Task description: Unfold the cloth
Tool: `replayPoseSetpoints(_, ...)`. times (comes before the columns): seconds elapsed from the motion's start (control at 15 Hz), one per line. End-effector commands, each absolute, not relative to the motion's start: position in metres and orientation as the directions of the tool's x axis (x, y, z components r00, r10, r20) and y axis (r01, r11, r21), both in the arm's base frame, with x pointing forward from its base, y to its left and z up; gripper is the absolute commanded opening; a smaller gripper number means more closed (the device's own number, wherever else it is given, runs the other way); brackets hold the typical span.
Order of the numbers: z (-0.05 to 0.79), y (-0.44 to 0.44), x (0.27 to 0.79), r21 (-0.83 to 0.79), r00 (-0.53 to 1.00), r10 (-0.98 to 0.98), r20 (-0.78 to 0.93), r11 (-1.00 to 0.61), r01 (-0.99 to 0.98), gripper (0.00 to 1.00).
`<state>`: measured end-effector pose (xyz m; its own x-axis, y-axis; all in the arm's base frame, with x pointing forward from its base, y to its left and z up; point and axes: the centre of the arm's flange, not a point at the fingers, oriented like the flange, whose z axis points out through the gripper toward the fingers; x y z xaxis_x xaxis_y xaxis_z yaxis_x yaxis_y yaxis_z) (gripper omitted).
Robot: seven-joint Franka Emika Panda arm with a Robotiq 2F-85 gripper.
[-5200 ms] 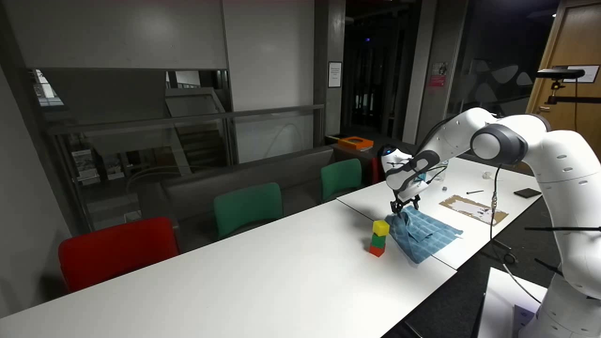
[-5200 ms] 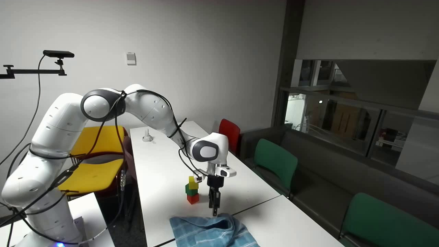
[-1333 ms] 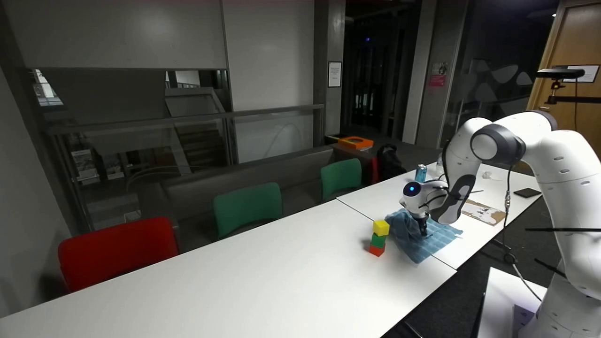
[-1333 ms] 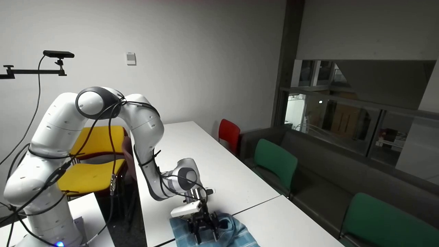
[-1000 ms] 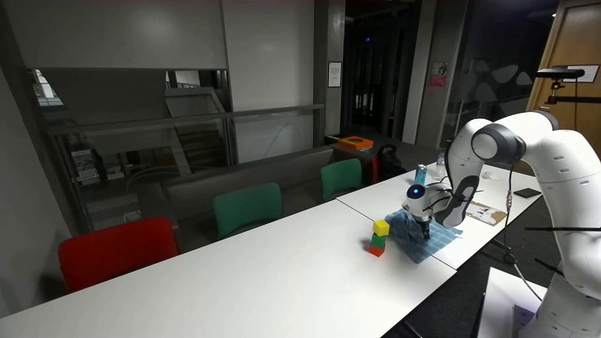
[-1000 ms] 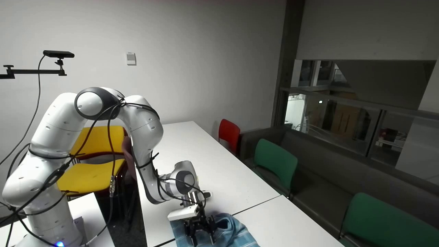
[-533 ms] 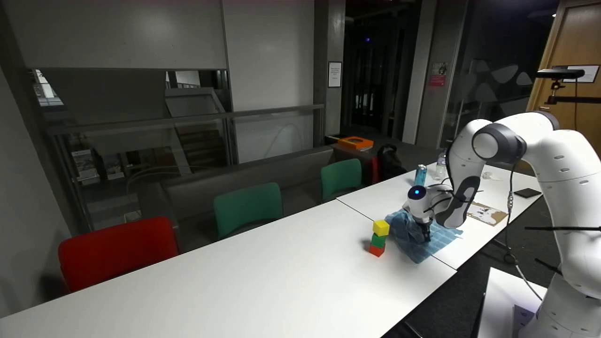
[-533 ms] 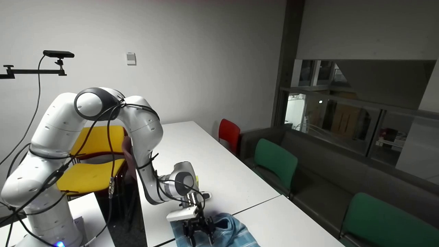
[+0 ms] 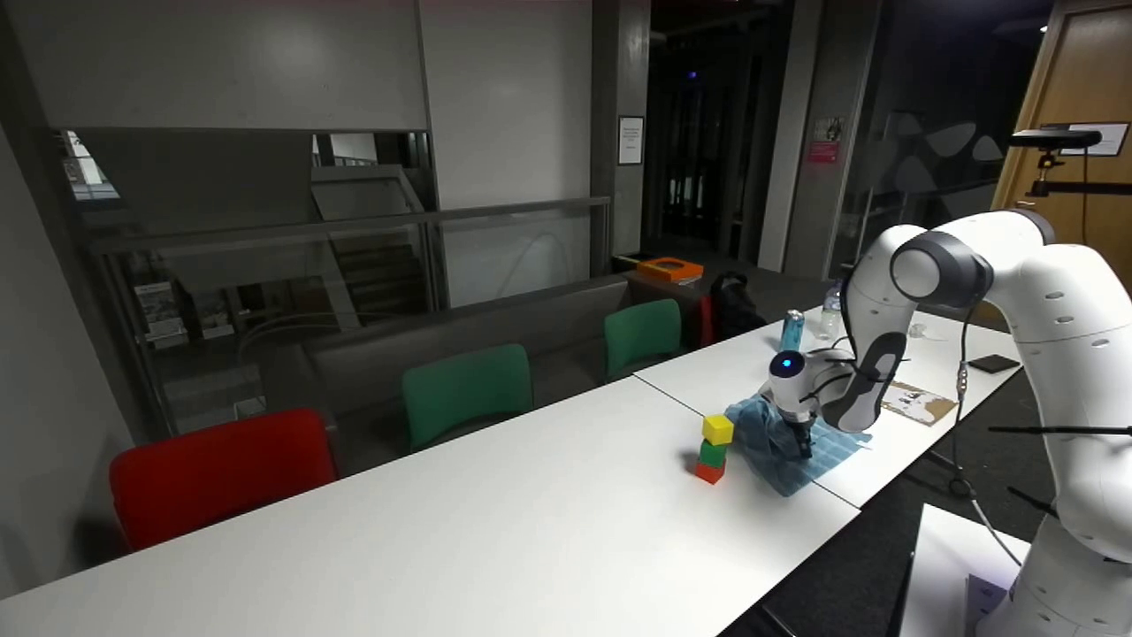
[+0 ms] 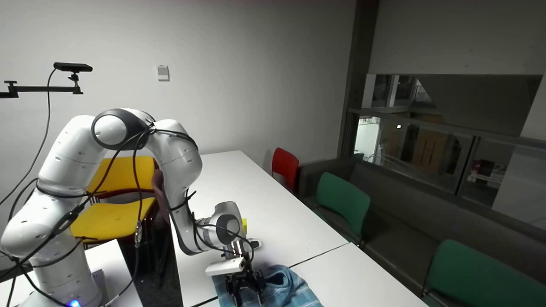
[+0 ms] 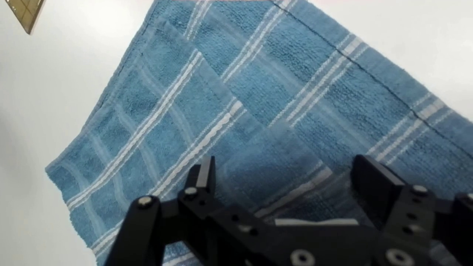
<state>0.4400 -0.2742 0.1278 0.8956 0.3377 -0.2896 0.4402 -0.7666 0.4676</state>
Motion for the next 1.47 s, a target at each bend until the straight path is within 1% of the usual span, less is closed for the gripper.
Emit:
replayPoseSetpoints(0.0, 0.136, -0.278, 0.433, 0.504, 0.880, 0.388, -0.275, -0.721, 0.476, 1.00)
replayPoseSetpoints(0.13, 0.137, -0.280, 0.435, 0.523, 0.874, 0.396, -0.282, -0.700, 0.486, 1.00)
replayPoseSetpoints(0.2, 0.137, -0.281, 0.435, 0.532, 0.871, 0.400, -0.284, -0.690, 0.490, 0.97)
replayPoseSetpoints(0.27, 0.137, -0.282, 0.436, 0.539, 0.871, 0.402, -0.283, -0.684, 0.491, 0.74)
replayPoseSetpoints(0.4, 0.137, -0.282, 0.438, 0.543, 0.870, 0.404, -0.284, -0.680, 0.493, 0.69)
replayPoseSetpoints(0.53, 0.136, -0.282, 0.440, 0.543, 0.869, 0.403, -0.285, -0.680, 0.493, 0.55)
replayPoseSetpoints(0.6, 0.136, -0.283, 0.440, 0.542, 0.869, 0.405, -0.285, -0.680, 0.494, 0.45)
replayPoseSetpoints(0.73, 0.137, -0.283, 0.441, 0.538, 0.870, 0.404, -0.284, -0.684, 0.493, 0.30)
replayPoseSetpoints(0.87, 0.137, -0.283, 0.442, 0.532, 0.868, 0.406, -0.285, -0.686, 0.495, 0.16)
replayPoseSetpoints(0.93, 0.137, -0.284, 0.442, 0.531, 0.868, 0.406, -0.285, -0.687, 0.495, 0.08)
replayPoseSetpoints(1.0, 0.137, -0.283, 0.442, 0.532, 0.868, 0.407, -0.284, -0.686, 0.496, 0.02)
replayPoseSetpoints(1.07, 0.138, -0.283, 0.442, 0.533, 0.869, 0.406, -0.283, -0.686, 0.494, 0.00)
replayPoseSetpoints(1.4, 0.147, -0.284, 0.440, 0.548, 0.882, 0.383, -0.274, -0.692, 0.470, 0.01)
